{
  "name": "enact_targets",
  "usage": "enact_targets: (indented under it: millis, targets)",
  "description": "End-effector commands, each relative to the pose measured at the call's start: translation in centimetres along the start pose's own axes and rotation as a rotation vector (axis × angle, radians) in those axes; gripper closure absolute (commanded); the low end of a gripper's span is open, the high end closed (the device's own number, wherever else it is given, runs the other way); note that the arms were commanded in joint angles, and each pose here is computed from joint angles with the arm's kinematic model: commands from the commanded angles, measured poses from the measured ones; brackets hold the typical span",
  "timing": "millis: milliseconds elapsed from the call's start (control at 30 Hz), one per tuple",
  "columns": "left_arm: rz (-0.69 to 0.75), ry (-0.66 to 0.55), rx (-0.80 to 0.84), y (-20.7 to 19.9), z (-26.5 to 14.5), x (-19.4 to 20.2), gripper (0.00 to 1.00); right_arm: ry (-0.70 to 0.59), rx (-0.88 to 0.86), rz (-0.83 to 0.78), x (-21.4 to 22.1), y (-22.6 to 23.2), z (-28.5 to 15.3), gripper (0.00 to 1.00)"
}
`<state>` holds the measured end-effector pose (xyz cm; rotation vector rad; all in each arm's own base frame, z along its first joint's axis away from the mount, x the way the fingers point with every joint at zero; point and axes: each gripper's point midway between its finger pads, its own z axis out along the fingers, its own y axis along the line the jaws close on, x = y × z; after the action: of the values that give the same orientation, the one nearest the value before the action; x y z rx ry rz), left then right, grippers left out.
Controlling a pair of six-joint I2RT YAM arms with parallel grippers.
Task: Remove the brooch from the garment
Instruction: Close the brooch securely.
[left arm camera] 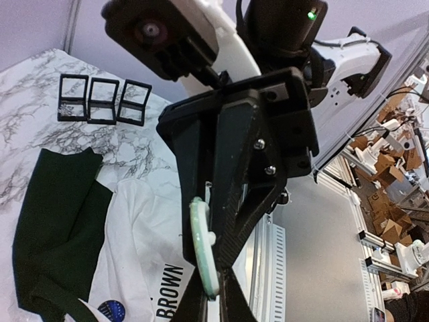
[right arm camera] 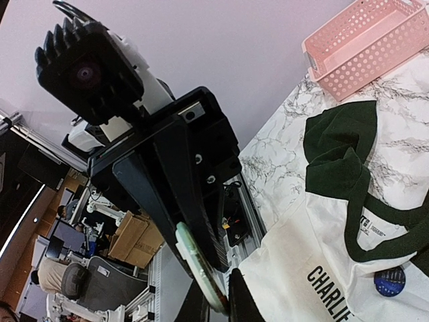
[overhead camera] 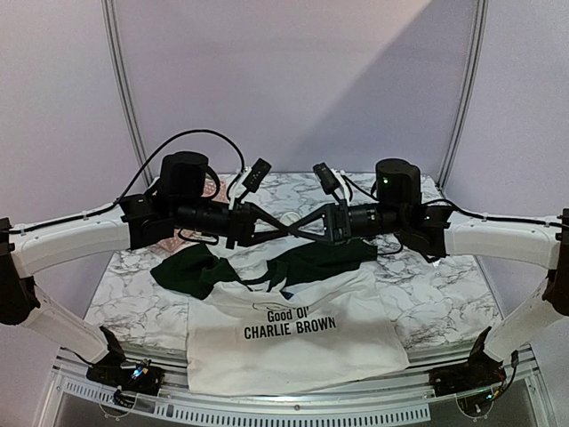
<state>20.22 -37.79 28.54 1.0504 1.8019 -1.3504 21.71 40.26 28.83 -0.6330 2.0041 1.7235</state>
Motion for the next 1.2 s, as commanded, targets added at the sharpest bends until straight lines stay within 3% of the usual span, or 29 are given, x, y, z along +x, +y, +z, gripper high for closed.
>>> enact_targets:
  millis: [0, 733, 1167]
  targets:
    - [0.104, 0.036, 0.113, -3.9, 0.1, 0.4, 1.0, -0.137, 0.112, 0.149, -2.8, -4.0, -1.3, 1.0]
    - [0.07, 0.033, 0.084, -3.1, 0.3, 0.3, 1.0, -0.269, 0.164, 0.169, -3.2, -5.2, -3.1, 1.0]
    - [-0.045, 0.032, 0.065, -0.5, 0.8, 0.3, 1.0, -0.269, 0.161, 0.145, -3.1, -5.1, -3.2, 1.0]
